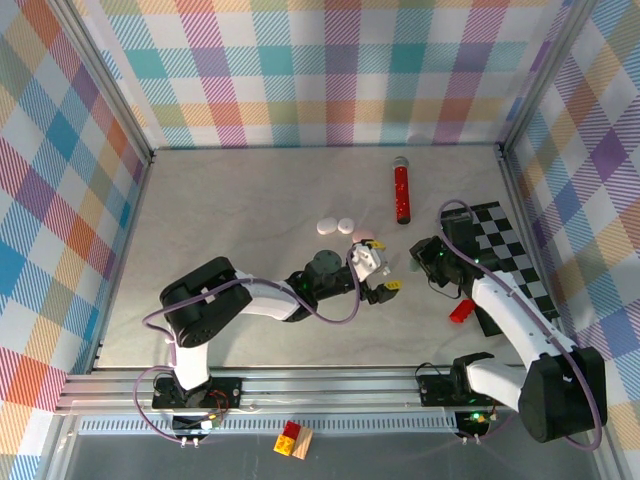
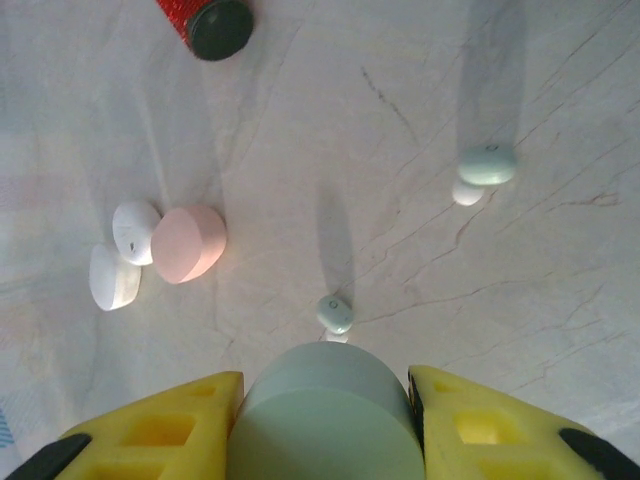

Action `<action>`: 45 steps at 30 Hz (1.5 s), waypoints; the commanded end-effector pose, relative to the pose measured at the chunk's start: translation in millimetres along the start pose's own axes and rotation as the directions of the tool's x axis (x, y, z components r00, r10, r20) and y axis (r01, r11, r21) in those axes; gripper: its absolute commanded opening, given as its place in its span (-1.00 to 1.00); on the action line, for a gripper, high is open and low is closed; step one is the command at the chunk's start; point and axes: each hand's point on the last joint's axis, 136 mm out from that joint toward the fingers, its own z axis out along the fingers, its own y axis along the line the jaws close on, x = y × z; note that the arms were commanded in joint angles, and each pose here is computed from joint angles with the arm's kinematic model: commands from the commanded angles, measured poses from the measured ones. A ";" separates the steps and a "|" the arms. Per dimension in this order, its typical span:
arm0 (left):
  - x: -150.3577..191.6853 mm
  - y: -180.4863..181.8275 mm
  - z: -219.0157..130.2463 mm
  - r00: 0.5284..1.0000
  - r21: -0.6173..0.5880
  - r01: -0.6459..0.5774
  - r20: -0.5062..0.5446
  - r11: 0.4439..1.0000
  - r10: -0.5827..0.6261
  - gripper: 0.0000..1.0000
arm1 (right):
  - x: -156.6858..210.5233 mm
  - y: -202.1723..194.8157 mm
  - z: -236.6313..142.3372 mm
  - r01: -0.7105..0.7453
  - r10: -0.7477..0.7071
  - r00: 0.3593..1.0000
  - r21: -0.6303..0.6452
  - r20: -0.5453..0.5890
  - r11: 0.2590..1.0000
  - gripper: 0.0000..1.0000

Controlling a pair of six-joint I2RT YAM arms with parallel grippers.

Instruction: Insert the wireless bluetooth earbuds into the charging case

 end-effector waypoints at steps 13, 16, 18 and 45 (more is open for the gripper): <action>2.4 5.7 26.6 0.963 -0.063 -0.268 -0.010 0.961 0.268 0.35 | 6.1 45.0 -18.2 -0.116 0.109 0.993 -0.170 -0.049 0.979 -0.24; 5.1 0.2 30.5 0.952 -0.056 -0.305 -0.032 0.951 0.303 0.35 | 8.4 48.4 -18.9 -0.124 0.114 0.991 -0.186 -0.064 0.975 -0.24; 4.4 -0.4 32.0 0.948 -0.063 -0.318 -0.035 0.946 0.316 0.33 | 10.0 49.0 -18.1 -0.133 0.121 0.990 -0.191 -0.074 0.973 -0.24; -8.1 5.5 37.0 0.934 -0.103 -0.358 -0.027 0.928 0.357 -0.30 | 17.0 48.8 -10.3 -0.135 0.116 0.987 -0.181 -0.108 0.974 -0.14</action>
